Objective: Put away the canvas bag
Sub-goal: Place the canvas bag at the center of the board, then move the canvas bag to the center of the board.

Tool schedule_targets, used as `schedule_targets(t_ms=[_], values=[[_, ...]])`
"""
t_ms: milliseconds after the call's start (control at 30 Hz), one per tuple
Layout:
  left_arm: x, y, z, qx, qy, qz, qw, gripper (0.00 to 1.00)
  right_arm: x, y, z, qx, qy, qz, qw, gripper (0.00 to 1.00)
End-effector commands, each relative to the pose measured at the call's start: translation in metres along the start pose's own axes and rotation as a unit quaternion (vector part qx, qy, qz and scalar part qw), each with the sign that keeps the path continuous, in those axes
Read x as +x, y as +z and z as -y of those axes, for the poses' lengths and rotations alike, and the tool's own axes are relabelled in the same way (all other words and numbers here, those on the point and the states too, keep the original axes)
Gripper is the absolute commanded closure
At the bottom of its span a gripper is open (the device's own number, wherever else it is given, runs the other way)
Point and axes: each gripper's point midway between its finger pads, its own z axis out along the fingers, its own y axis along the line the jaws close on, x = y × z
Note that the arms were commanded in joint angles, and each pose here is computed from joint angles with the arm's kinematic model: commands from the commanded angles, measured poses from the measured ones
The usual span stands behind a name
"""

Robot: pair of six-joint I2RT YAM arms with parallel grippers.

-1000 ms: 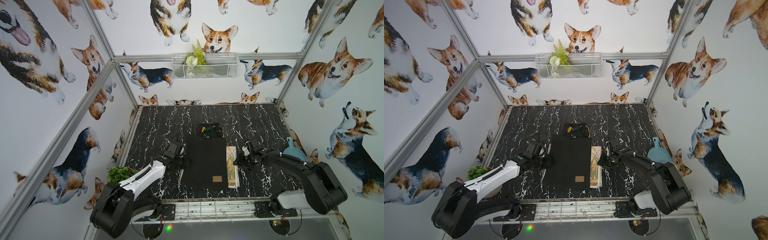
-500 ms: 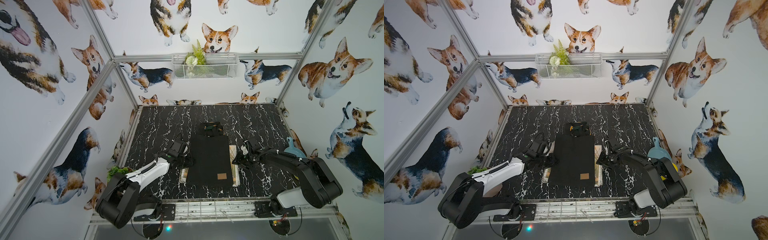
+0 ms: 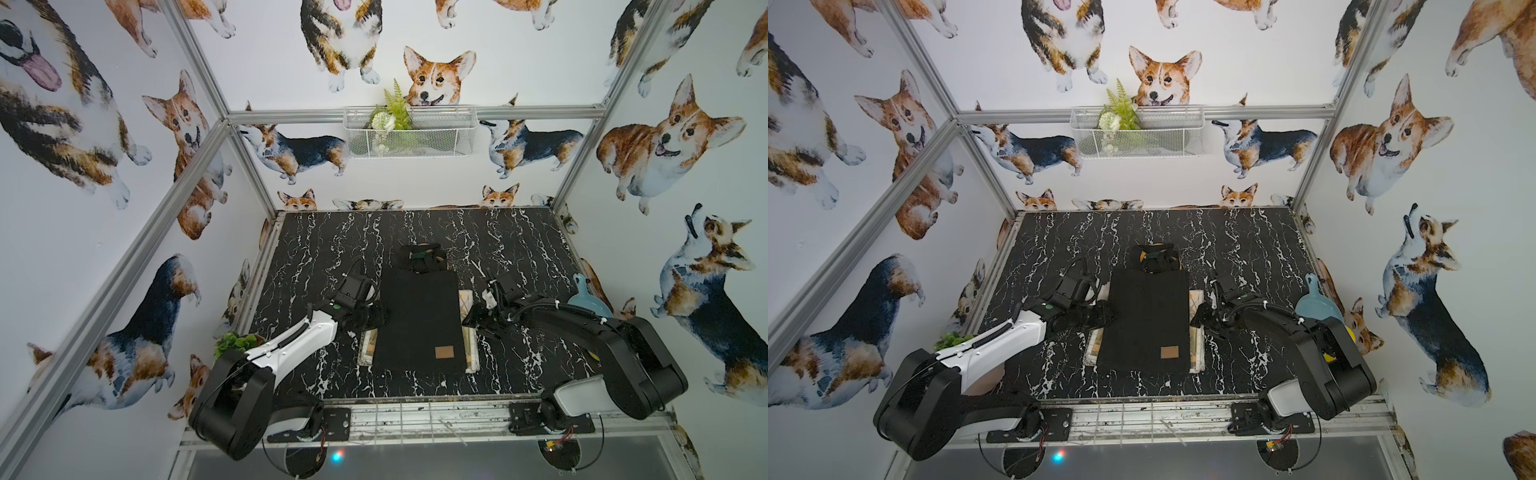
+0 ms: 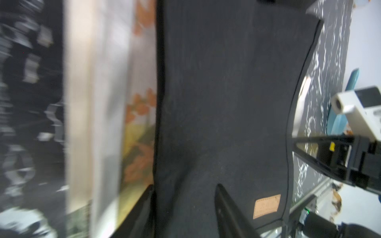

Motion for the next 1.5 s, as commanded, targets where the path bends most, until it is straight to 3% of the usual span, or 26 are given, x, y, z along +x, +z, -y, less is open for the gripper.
schedule_targets(t_ms=[0, 100, 367, 767, 933, 1133, 1467], values=[[-0.007, -0.021, -0.035, -0.073, 0.011, 0.017, 0.997, 0.38, -0.007, -0.020, 0.006, 0.019, -0.023, 0.027, 0.999, 0.28], [-0.011, -0.026, -0.036, -0.062, 0.018, 0.021, 0.998, 0.26, -0.009, -0.032, -0.008, -0.001, -0.057, 0.033, 0.998, 0.22], [-0.002, -0.006, -0.040, -0.051, 0.022, -0.007, 0.998, 0.11, 0.011, -0.029, -0.035, -0.007, -0.147, 0.000, 0.989, 0.16], [0.014, 0.009, -0.043, -0.043, -0.008, -0.013, 0.999, 0.12, 0.023, 0.010, -0.015, 0.023, -0.121, -0.042, 0.991, 0.18], [0.047, 0.029, -0.026, -0.047, 0.019, -0.041, 0.998, 0.14, 0.038, 0.021, -0.010, 0.021, -0.117, -0.059, 0.991, 0.25], [0.080, 0.035, -0.025, -0.050, 0.028, -0.063, 0.996, 0.22, 0.054, 0.018, 0.003, 0.031, -0.118, -0.073, 0.990, 0.31], [0.128, 0.017, -0.003, -0.040, 0.061, -0.064, 0.995, 0.22, 0.090, -0.007, 0.008, 0.034, -0.143, -0.078, 0.986, 0.32]])
